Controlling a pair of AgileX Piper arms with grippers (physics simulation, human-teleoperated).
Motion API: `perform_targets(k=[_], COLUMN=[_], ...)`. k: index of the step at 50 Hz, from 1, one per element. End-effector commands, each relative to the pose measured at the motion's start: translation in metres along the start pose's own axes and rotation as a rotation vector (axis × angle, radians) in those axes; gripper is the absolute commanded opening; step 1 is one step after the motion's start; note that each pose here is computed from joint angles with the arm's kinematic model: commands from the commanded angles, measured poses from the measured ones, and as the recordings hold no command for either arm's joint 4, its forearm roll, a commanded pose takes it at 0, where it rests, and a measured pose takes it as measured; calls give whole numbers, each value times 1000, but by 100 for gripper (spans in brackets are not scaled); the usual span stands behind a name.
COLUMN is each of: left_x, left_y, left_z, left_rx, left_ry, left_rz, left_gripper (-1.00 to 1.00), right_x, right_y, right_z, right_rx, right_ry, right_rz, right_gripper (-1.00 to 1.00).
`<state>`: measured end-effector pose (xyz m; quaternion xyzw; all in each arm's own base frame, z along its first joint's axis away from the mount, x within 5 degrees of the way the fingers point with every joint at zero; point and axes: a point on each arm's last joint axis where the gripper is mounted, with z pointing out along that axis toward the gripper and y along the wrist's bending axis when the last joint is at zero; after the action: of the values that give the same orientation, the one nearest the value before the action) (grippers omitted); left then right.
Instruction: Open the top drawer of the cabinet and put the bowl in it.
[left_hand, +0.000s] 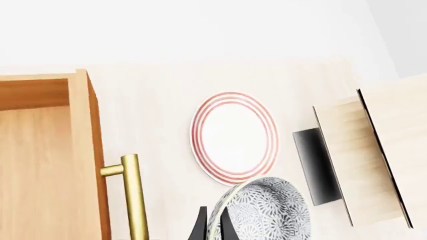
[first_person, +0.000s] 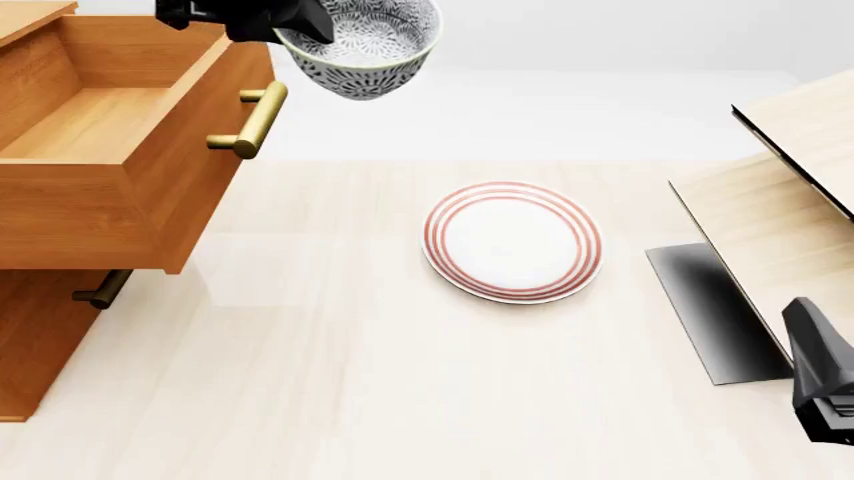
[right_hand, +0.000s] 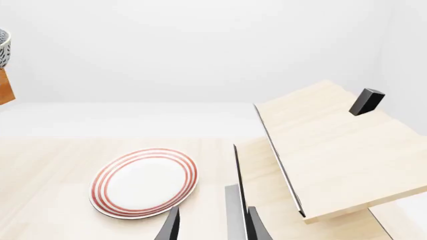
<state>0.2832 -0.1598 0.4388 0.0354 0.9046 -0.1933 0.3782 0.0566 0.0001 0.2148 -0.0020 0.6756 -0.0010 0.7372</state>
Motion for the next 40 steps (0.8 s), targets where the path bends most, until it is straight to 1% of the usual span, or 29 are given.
perform_targets(k=[1,2,3,12,19,20,24,26,29,40], left_x=[-8,-8,-10,-14,-13,-11,-9,-7,0,3], left_y=[17,19,22,31,42,41,46,50,50,64], left_z=[-18,-18,-24,-37,-55,-58,-64,-65,-65,-82], left_rx=[-33,-39,-40,-63,-87,-80,-94,-100,-92,-127], left_ry=[-38,-36,-56,-73,-94,-100,-107,-113,-115,-145], left_rz=[-37,-41,-58,-80,-107,-115,-129,-144,-163,-205], left_gripper=[-100,-100,-100,-100,-100,-100,-100,-100,-100,-100], right_x=[0,0,0,0,0,0,0,0,0,0], right_y=[0,0,0,0,0,0,0,0,0,0], right_z=[0,0,0,0,0,0,0,0,0,0], right_rx=[-2,-2,3,3,3,3,3,3,3,3], right_ry=[-3,-3,3,3,3,3,3,3,3,3], right_rz=[-2,-2,4,4,4,4,4,4,4,4], right_gripper=[100,100,100,100,100,100,100,100,100,100])
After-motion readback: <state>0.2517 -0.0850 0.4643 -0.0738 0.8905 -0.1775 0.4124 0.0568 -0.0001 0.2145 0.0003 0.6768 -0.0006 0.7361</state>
